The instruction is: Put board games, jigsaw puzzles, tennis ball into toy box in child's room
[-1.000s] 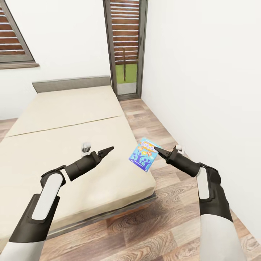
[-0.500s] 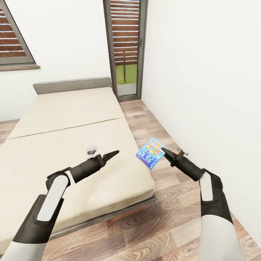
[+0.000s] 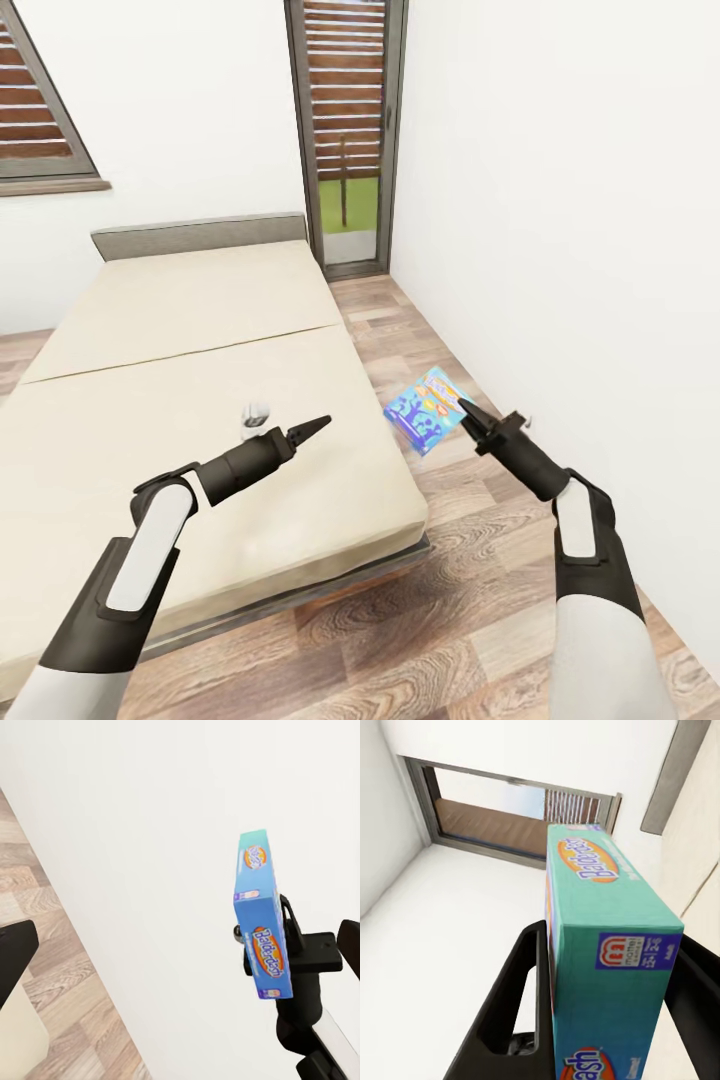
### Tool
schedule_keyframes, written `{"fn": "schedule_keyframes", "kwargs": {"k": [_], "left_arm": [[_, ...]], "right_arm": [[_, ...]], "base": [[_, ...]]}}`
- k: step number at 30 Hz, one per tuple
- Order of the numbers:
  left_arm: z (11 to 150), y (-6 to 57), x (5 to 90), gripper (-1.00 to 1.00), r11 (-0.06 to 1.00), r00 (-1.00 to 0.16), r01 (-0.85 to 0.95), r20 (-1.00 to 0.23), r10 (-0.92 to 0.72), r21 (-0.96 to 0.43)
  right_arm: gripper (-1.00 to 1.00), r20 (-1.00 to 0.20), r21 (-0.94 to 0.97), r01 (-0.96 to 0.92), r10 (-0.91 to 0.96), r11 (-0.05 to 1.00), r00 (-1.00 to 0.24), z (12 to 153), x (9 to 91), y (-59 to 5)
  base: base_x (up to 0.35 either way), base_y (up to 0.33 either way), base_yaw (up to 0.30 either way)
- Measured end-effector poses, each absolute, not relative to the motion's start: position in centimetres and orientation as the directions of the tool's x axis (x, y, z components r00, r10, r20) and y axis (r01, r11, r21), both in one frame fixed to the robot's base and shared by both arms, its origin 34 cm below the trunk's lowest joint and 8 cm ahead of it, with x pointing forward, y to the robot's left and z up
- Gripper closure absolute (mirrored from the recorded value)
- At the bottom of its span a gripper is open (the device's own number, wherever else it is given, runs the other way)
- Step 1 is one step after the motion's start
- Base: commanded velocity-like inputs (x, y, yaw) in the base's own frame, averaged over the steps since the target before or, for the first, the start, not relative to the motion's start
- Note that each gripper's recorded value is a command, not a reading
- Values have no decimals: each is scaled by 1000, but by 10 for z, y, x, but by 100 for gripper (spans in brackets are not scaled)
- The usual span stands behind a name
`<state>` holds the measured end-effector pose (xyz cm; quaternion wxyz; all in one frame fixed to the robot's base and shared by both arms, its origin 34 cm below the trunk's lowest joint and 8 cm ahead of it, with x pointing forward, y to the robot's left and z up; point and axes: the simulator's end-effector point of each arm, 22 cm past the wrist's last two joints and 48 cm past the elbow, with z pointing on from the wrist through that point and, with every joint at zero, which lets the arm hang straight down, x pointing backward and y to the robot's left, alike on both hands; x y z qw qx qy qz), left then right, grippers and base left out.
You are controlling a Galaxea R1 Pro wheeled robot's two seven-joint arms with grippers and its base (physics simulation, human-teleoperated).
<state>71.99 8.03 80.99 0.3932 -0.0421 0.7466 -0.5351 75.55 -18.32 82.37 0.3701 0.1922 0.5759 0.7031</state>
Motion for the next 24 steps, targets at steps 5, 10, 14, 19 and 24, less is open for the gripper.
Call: {"fn": "schedule_keyframes", "kwargs": {"k": [5,10,14,19,24], "left_arm": [[807,79,720,-100,421,-691,353,-536,-486,-836],[807,76,720,-100,414,-692,350,-530,-491,-840],[807,73,721,-100,407,-691,347,-524,-498,-845],[806,66,720,-100,401,-691,351,-523,-499,-846],[802,51,717,-100,398,-693,362,-529,-490,-843]], "right_arm": [[100,-144,947,-309,748,-86,-647,828,755,-185],[100,-141,946,-311,750,-91,-647,829,755,-185],[100,-138,947,-309,750,-92,-647,829,755,-184],[100,-135,955,-287,751,-76,-647,823,758,-181],[100,-122,969,-240,750,-50,-650,811,762,-173]], "base": [[0,0,0],[0,0,0],[0,0,0],[0,0,0],[0,0,0]]}}
